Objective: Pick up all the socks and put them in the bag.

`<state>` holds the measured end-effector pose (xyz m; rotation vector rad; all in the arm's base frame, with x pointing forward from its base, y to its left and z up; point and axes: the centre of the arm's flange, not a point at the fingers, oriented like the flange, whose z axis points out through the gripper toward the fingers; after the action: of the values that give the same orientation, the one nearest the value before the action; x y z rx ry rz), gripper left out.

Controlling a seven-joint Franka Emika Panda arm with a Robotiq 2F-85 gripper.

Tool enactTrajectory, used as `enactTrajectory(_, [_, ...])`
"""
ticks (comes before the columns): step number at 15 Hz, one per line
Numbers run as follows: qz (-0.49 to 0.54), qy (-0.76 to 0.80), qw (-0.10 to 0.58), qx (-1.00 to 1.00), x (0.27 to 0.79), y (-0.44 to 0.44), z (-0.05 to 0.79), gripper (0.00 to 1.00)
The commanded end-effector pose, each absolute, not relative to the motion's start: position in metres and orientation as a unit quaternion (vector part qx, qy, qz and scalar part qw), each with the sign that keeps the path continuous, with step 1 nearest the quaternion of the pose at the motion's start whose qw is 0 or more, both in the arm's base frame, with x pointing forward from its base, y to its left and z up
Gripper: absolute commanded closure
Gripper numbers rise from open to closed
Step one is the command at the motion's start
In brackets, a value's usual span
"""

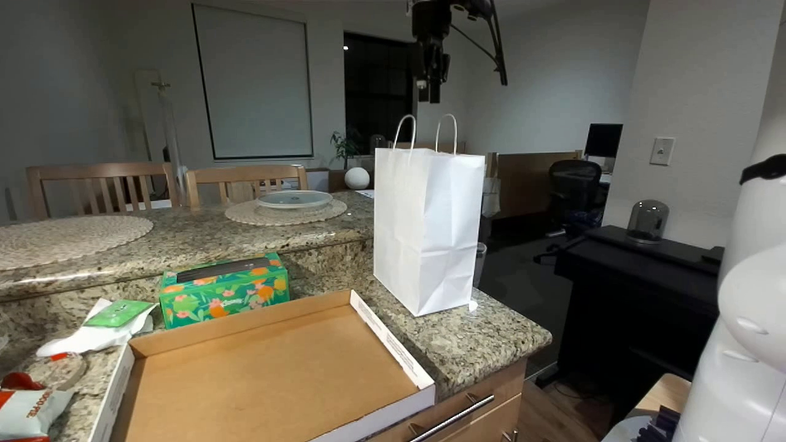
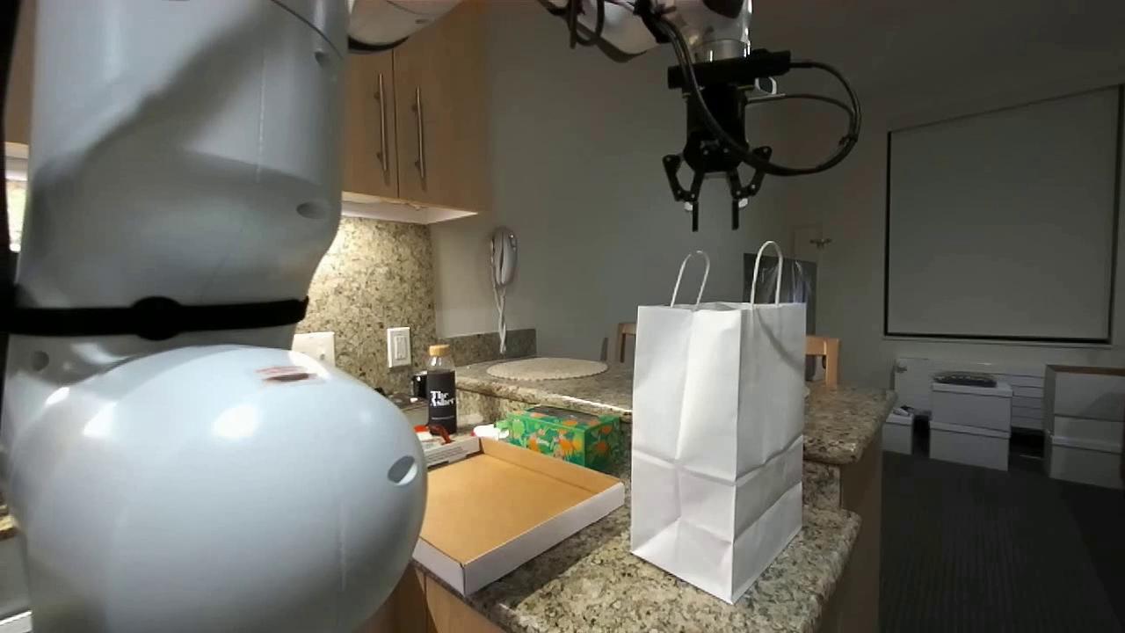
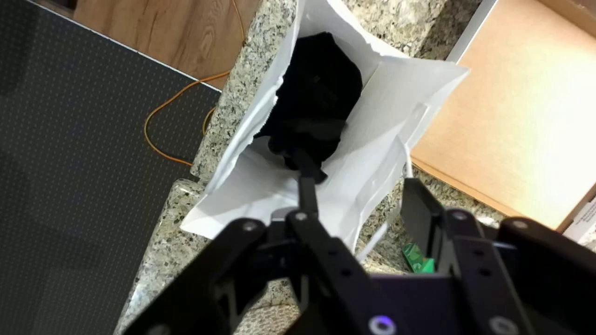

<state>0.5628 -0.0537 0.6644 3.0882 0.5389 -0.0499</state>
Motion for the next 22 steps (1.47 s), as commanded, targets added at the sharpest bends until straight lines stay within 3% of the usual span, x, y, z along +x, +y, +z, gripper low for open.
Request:
enactTrajectory(1, [-0.025,0.188,-0.008,0.982,0.568,-0.048,0.668,0.18])
enactTrajectory(3, [-0.013,0.2,-0.01,0.98,0.566,-0.038,0.669,0.05])
enactTrajectory(5, [0.009,0.204,-0.01,0.979,0.56,-0.02,0.676,0.0])
enactTrajectory(13, [0.068,0.191,-0.054,0.978,0.526,0.1,0.698,0.0])
enactTrajectory(22, [0.136,0.016,-0.037,0.99,0.522,0.214,0.683,0.0])
